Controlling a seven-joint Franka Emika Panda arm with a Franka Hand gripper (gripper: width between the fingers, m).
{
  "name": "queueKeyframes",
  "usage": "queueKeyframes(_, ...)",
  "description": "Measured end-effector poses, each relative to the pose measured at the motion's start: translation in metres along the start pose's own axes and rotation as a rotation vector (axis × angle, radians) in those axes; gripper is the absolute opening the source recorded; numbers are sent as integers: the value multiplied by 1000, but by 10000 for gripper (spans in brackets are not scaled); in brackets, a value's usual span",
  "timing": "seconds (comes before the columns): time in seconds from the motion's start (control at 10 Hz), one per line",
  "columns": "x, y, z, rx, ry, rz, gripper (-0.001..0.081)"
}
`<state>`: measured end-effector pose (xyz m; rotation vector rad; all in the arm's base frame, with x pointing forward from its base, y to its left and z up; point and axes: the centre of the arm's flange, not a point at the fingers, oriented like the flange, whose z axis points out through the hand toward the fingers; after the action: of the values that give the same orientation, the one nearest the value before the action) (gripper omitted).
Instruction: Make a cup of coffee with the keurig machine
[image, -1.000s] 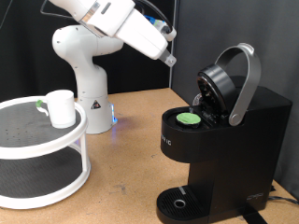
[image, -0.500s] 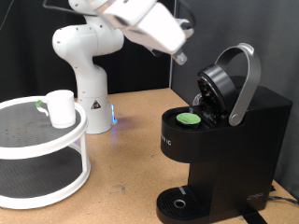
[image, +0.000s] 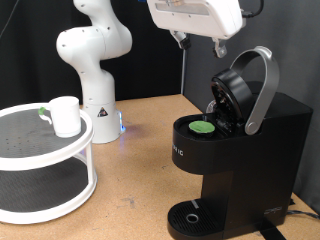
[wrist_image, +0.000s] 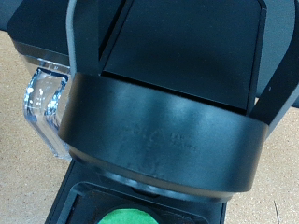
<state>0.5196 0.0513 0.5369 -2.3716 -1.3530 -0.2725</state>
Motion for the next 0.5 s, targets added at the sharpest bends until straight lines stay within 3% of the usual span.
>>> queueKeyframes(0.5, 2, 0, 0, -4, 9, -1, 803)
